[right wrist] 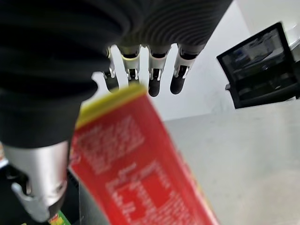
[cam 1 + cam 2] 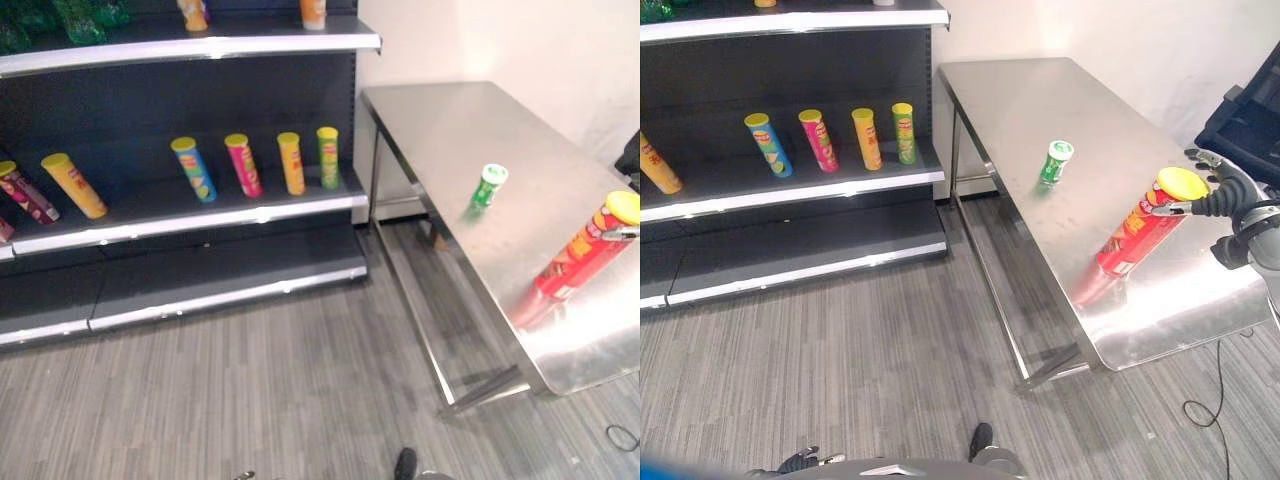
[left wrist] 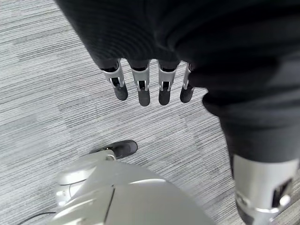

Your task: Put the goods on the table back onto the shelves and tidy them up.

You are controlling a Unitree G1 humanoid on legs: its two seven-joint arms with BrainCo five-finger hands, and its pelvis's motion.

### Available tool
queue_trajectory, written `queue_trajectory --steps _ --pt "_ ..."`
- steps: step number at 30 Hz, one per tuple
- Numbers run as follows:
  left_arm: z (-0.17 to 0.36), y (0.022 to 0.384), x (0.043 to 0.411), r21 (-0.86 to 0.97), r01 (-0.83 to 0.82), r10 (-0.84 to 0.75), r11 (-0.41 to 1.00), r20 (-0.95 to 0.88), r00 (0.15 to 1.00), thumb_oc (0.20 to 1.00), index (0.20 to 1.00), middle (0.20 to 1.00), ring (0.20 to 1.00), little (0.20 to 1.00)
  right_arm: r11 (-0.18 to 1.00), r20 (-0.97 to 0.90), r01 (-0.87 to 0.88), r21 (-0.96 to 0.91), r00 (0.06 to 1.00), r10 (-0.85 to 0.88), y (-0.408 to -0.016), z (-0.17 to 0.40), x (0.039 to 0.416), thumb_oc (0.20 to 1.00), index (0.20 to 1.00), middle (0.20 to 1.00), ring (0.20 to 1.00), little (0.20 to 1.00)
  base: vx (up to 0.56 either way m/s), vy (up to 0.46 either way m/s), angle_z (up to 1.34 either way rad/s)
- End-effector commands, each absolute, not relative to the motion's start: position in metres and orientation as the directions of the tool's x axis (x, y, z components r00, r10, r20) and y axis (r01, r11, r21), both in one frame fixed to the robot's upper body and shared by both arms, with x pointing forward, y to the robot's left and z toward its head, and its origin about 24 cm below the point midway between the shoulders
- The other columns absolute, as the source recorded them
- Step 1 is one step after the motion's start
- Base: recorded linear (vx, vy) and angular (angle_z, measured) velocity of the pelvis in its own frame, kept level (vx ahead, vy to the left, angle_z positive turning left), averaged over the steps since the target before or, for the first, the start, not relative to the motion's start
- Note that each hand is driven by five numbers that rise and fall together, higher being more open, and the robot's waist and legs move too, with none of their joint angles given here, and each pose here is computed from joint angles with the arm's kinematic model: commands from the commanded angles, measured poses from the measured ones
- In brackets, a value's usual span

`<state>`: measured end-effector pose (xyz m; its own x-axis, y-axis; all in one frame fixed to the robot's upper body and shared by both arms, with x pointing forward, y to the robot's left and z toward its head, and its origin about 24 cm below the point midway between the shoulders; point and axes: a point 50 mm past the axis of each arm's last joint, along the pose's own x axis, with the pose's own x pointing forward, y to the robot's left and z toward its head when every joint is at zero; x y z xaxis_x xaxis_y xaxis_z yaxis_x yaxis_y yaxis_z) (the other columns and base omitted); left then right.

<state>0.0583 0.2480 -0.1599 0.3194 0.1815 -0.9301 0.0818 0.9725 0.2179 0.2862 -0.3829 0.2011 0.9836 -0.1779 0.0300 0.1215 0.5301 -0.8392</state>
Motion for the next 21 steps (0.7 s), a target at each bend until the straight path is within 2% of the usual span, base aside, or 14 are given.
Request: queue_trajectory --steps 1,6,7,8,9,17,21 --pt "-0.151 0.267 0.074 0.263 0.079 0.216 0.962 -0.902 0.375 1.000 1.000 1.000 1.000 1.000 0.491 0.088 0.148 -0.859 0.986 -0.144 -0.377 0.226 0.295 1.000 1.000 1.000 1.000 1.000 0.01 -0.030 0.11" --pt "-0.151 0.268 0.074 0.263 0.068 0.219 0.962 -0.900 0.376 1.000 1.000 1.000 1.000 1.000 0.484 0.066 0.127 -0.866 0.988 -0.142 -0.375 0.222 0.299 1.000 1.000 1.000 1.000 1.000 0.01 -0.026 0.07" --pt "-0.151 0.268 0.074 0.263 0.066 0.221 0.962 -0.901 0.375 1.000 1.000 1.000 1.000 1.000 0.475 0.051 0.117 -0.872 0.987 -0.150 -0.376 0.220 0.299 0.875 0.875 0.875 0.875 0.875 0.00 0.000 0.00" --pt "-0.151 0.268 0.074 0.263 0.066 0.220 0.963 -0.901 0.374 1.000 1.000 1.000 1.000 1.000 0.474 0.052 0.117 -0.873 0.988 -0.149 -0.376 0.220 0.299 0.580 0.580 0.580 0.580 0.580 0.00 0.000 0.00" --pt "-0.150 0.269 0.074 0.264 0.060 0.223 0.963 -0.900 0.373 1.000 1.000 1.000 1.000 1.000 0.454 0.027 0.096 -0.886 0.988 -0.155 -0.378 0.219 0.299 0.200 0.200 0.200 0.200 0.200 0.00 0.000 0.00" --pt "-0.150 0.270 0.071 0.254 0.049 0.218 0.966 -0.901 0.374 1.000 1.000 1.000 1.000 1.000 0.404 -0.068 -0.002 -0.915 0.986 -0.149 -0.382 0.215 0.292 0.200 0.200 0.200 0.200 0.200 0.00 -0.004 0.00" --pt "-0.150 0.270 0.071 0.250 0.047 0.214 0.967 -0.900 0.379 1.000 1.000 1.000 1.000 1.000 0.397 -0.055 0.005 -0.918 0.989 -0.140 -0.381 0.216 0.290 0.200 0.200 0.200 0.200 0.200 0.00 0.000 0.00"
